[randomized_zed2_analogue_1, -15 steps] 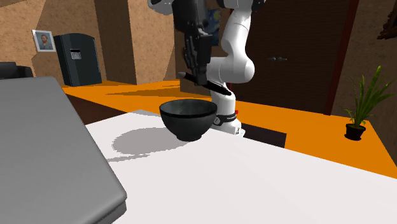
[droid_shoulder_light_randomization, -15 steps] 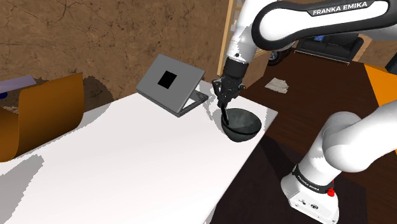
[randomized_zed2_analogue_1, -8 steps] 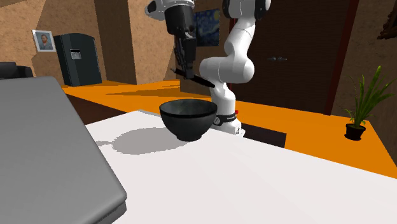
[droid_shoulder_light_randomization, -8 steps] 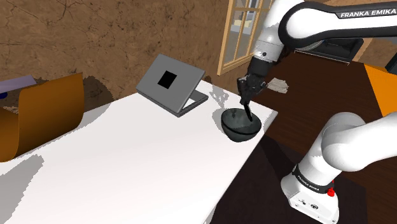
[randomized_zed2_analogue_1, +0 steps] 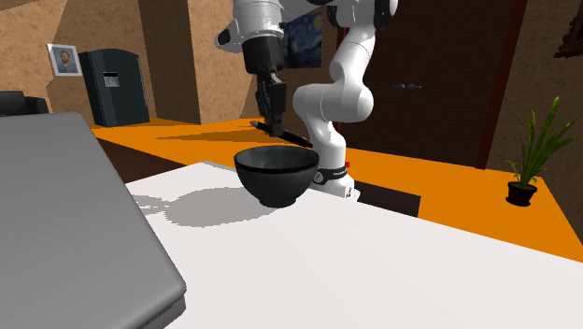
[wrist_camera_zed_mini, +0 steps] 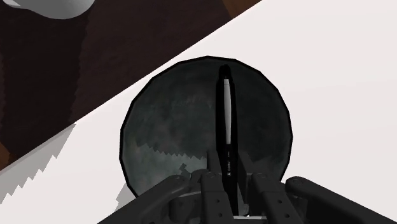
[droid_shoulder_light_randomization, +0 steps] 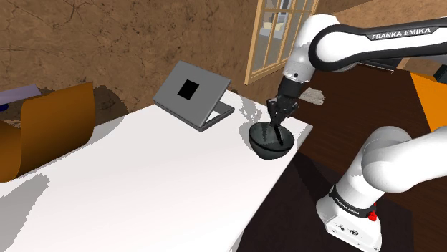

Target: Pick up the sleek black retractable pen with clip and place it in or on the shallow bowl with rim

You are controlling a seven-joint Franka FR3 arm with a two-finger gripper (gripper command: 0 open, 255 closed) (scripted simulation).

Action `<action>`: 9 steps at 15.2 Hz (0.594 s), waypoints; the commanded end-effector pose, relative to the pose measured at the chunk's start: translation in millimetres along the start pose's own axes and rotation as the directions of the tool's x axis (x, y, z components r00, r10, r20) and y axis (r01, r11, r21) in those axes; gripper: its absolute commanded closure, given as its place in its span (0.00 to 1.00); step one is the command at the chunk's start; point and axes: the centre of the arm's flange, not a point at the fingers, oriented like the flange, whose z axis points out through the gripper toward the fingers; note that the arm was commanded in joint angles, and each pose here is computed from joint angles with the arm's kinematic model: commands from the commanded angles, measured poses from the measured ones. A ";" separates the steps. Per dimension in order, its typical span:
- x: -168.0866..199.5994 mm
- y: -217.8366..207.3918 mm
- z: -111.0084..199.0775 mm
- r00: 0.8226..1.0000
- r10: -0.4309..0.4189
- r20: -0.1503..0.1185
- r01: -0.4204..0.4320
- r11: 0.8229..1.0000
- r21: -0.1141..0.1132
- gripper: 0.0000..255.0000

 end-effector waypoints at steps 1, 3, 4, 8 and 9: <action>1.1 1.1 9.3 1.000 0.000 0.000 0.000 1.000 0.000 1.00; 1.9 3.2 19.6 1.000 0.000 0.000 0.000 1.000 0.000 1.00; 2.4 4.2 24.7 1.000 0.000 0.000 0.000 1.000 0.000 1.00; 3.4 6.5 36.2 1.000 0.000 0.000 0.000 1.000 0.000 1.00; 3.4 6.5 36.2 1.000 0.000 0.000 0.000 1.000 0.000 1.00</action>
